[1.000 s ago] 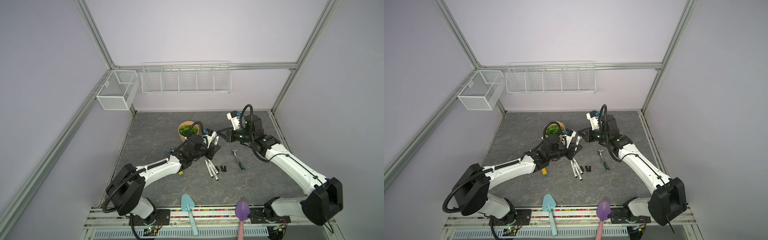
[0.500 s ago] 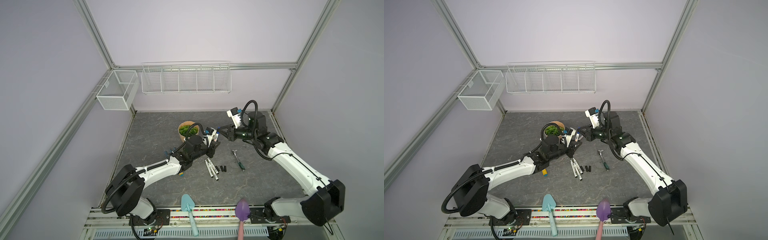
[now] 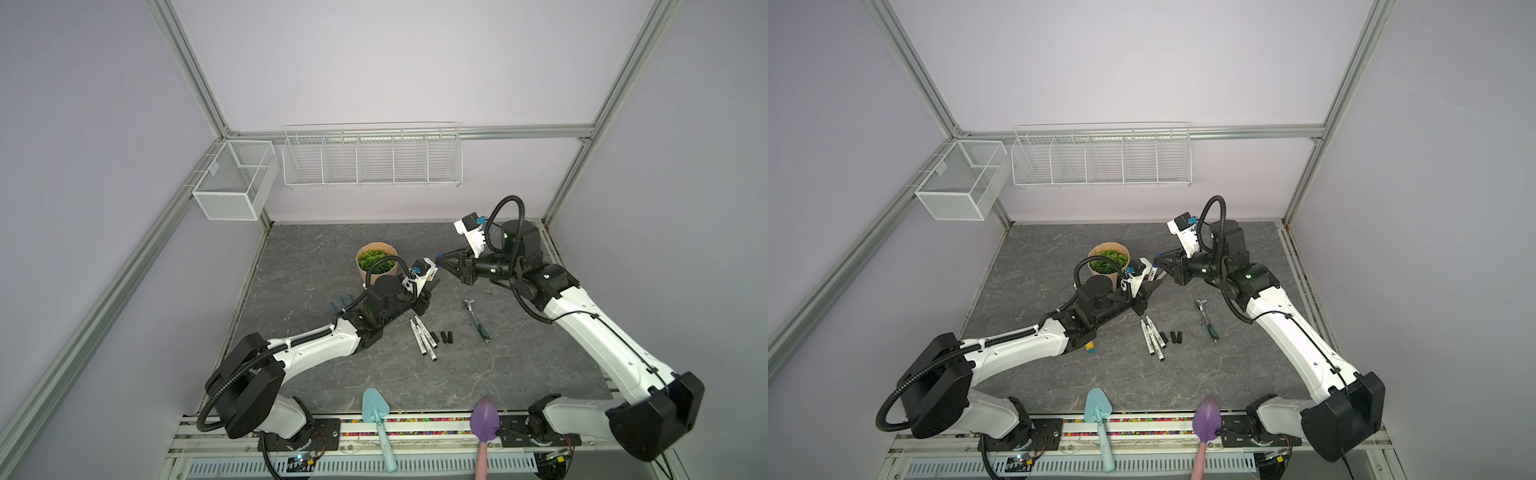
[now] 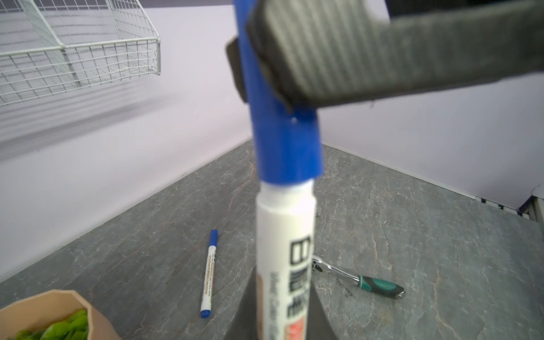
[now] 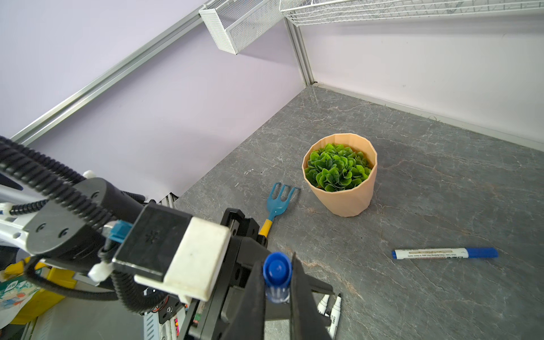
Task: Insert the pens into the pen caps
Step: 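Press the blue cap down onto the marker tip held by the left gripper, then release the blue cap and raise the right gripper away from the marker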
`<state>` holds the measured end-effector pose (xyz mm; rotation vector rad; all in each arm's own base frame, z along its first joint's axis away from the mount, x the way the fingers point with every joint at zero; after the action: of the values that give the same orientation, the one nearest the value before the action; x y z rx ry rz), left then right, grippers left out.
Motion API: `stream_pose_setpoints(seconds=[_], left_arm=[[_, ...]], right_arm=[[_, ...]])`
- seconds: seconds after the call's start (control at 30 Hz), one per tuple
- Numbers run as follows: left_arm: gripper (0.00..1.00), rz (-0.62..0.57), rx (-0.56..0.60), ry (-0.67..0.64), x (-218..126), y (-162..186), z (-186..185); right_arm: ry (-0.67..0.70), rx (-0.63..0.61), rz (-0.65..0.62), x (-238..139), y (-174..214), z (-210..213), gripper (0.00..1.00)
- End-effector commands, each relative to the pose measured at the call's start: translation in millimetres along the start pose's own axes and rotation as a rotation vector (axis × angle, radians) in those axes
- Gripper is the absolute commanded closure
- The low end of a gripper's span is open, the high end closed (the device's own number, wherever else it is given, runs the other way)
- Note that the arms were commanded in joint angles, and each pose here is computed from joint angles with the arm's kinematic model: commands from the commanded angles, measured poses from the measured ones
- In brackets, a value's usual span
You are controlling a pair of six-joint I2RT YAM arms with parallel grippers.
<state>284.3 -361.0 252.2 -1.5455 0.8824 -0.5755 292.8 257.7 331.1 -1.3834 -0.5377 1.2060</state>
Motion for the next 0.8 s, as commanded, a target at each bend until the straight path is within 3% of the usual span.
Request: stream_pose_setpoints(seconds=[0.0,0.2,0.4,0.5,0.77], left_arm=[[1.0,-0.249,0.015,-0.077,-13.2,-68.5,11.5],[1.0,-0.268,0.033,-0.053,-16.7,-70.1,7.5],[1.0,-0.273,0.052,-0.016,-18.6,-64.8,0.9],[1.0,-0.28,0.054,-0.009,-21.1,-62.7,-0.3],[1.0,-0.264,0.043,0.009,-22.2,-51.9,-3.7]], right_arm=[[-0.242,0.13,0.211,-3.9,52.4,57.4,0.89],[-0.203,0.118,0.204,-6.5,49.2,53.0,0.84],[-0.062,0.054,0.129,-21.5,17.4,36.5,0.55],[0.039,0.003,0.073,-37.2,-0.2,28.2,0.46],[0.155,-0.101,-0.077,-60.9,-51.5,25.1,0.42]])
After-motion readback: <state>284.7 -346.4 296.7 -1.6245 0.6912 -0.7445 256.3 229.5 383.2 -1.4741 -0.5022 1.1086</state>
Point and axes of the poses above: each gripper's point midway between its finger pads, its own x axis out along the fingers, its own z axis along the line the jaws close on, y = z × x, the point moved 1 cm from there along -x, back along the fingers, and after that the axes turned 13 degrees about -x, right-handed, at the moved point
